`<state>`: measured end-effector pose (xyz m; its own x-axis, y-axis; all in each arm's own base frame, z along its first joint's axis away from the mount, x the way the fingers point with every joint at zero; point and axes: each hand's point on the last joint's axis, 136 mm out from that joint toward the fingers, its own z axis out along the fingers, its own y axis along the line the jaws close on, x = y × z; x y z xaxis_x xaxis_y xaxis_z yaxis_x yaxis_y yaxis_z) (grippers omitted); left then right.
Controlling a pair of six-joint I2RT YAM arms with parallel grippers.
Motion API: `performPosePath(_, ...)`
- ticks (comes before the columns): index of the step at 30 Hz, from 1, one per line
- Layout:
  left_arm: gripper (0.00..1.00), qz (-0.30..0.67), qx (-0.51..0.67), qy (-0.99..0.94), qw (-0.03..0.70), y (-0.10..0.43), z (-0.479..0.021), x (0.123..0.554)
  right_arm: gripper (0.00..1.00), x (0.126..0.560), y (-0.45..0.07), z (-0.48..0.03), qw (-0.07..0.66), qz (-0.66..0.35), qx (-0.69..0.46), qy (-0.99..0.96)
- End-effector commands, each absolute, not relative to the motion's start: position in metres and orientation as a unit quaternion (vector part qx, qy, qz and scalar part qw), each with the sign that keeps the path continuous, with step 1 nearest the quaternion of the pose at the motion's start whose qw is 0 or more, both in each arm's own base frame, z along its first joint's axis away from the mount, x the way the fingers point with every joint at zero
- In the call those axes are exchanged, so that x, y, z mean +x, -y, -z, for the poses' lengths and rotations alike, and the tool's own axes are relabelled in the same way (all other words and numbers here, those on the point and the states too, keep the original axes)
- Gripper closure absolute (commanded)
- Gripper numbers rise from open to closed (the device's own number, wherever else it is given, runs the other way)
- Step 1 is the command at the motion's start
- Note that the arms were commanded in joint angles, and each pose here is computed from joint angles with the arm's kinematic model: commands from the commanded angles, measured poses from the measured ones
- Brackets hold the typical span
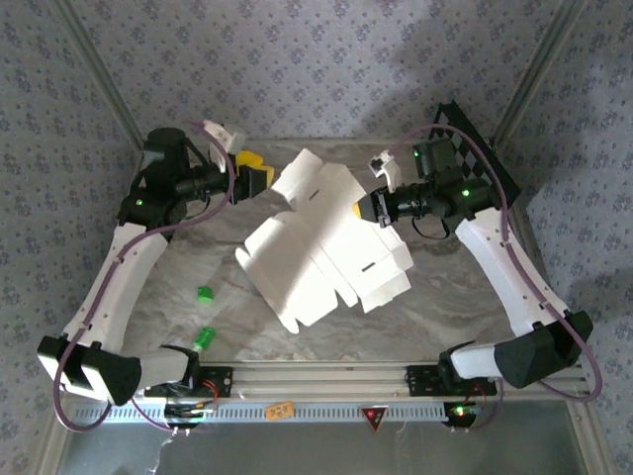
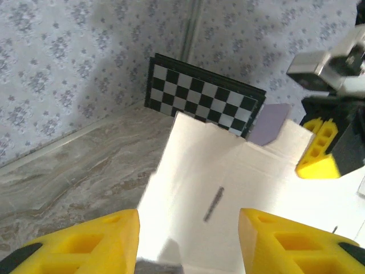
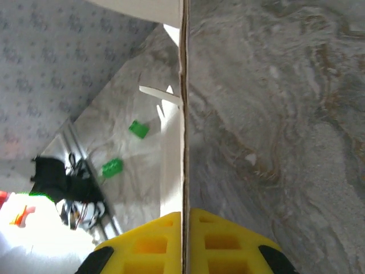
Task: Fold the paper box
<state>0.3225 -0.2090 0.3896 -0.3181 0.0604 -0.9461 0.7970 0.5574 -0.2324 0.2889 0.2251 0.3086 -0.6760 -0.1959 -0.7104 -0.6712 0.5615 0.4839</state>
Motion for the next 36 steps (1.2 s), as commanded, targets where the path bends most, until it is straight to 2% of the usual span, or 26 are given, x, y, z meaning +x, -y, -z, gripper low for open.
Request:
performPosePath(1, 0.50, 0.383, 0.253, -0.726, 0.513, 0.207, -0.395, 0.329, 1.00, 0.312, -0.234, -0.336, 0.361, -0.453, -0.187, -0.793)
performPosePath(6, 0.50, 0.410, 0.234, -0.748, 0.467, 0.219, -0.359, 0.329, 1.00, 0.324, -0.223, -0.280, 0.347, -0.424, -0.122, -0.827)
performPosePath(16, 0.51, 0.433, 0.158, -0.826, 0.325, 0.246, -0.244, 0.316, 1.00, 0.326, -0.191, -0.207, 0.333, -0.288, -0.117, -0.890)
performPosePath(27, 0.73, 0.387, 0.112, -0.901, 0.163, 0.275, -0.111, 0.287, 1.00, 0.324, -0.182, -0.184, 0.315, -0.169, -0.162, -0.920)
performPosePath(36, 0.85, 0.351, 0.122, -0.925, 0.085, 0.285, -0.042, 0.264, 1.00, 0.325, -0.193, -0.177, 0.298, -0.108, -0.203, -0.926)
